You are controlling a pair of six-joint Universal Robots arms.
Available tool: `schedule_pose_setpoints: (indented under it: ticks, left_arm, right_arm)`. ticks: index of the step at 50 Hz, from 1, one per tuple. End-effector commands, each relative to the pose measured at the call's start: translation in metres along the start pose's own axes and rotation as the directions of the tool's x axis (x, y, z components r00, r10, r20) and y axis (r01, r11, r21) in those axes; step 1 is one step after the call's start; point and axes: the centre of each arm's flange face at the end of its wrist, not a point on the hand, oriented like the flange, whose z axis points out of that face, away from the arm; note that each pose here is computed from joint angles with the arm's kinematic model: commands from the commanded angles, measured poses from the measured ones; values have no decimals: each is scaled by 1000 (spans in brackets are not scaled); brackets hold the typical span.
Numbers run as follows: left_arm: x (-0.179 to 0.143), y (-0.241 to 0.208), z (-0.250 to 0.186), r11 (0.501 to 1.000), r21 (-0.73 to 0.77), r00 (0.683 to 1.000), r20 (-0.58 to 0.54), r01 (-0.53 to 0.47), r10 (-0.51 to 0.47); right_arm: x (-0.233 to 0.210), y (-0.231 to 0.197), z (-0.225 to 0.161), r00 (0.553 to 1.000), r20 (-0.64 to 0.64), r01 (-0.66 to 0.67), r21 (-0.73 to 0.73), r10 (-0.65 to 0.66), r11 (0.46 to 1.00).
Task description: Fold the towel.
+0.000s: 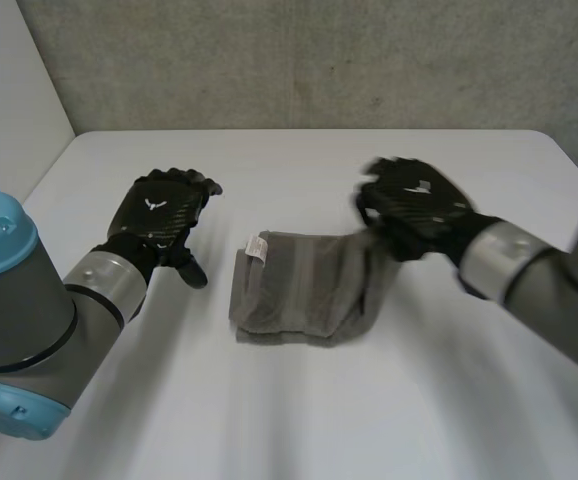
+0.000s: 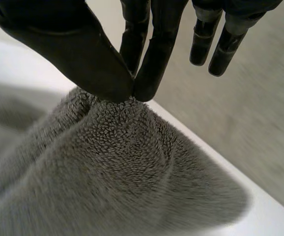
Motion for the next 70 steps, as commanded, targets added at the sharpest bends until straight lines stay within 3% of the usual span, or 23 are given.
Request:
schedule_pose_setpoints:
  ticks: [1, 5, 15, 22, 29, 33, 39, 49, 57, 64, 70]
  left_arm:
    - [-10, -2, 1, 1000, 6, 999, 36, 7, -8]
    - [-13, -3, 2, 1000, 6, 999, 43, 10, -10]
    - [-14, -2, 2, 999, 4, 999, 44, 32, -32]
    - [-15, -4, 5, 999, 13, 998, 45, 30, -31]
    - [-12, -15, 11, 998, 65, 999, 37, 24, -27]
    - [-6, -10, 17, 998, 55, 999, 19, 43, -44]
    - [17, 11, 24, 994, -11, 993, -41, 109, -109]
    - [29, 54, 31, 986, -125, 992, -60, 107, -115]
    - [32, 84, 36, 975, -198, 992, -51, 104, -116]
    - [28, 82, 40, 975, -195, 993, -28, 107, -115]
    - [28, 74, 39, 979, -175, 993, -28, 107, -114]
  right_arm:
    - [-83, -11, 36, 985, 174, -16, 49, 7, 999]
    - [-121, 14, 52, 970, 241, -19, 3, 17, 1000]
    - [-156, 63, 64, 954, 296, -14, -95, 41, 995]
    - [-141, 40, 55, 977, 211, -11, -71, 26, 997]
    - [-95, -5, 20, 996, 88, -31, -1, 31, 1000]
    - [-77, -10, 10, 997, 32, -69, 3, 69, 998]
    - [-46, 14, 8, 983, -56, -178, -58, 175, 982]
    - [-36, 81, 42, 943, -109, -329, -160, 315, 931]
    - [-37, 110, 59, 936, -128, -348, -206, 328, 914]
    - [-39, 110, 58, 937, -129, -346, -213, 325, 914]
    - [-30, 79, 50, 941, -132, -330, -147, 313, 932]
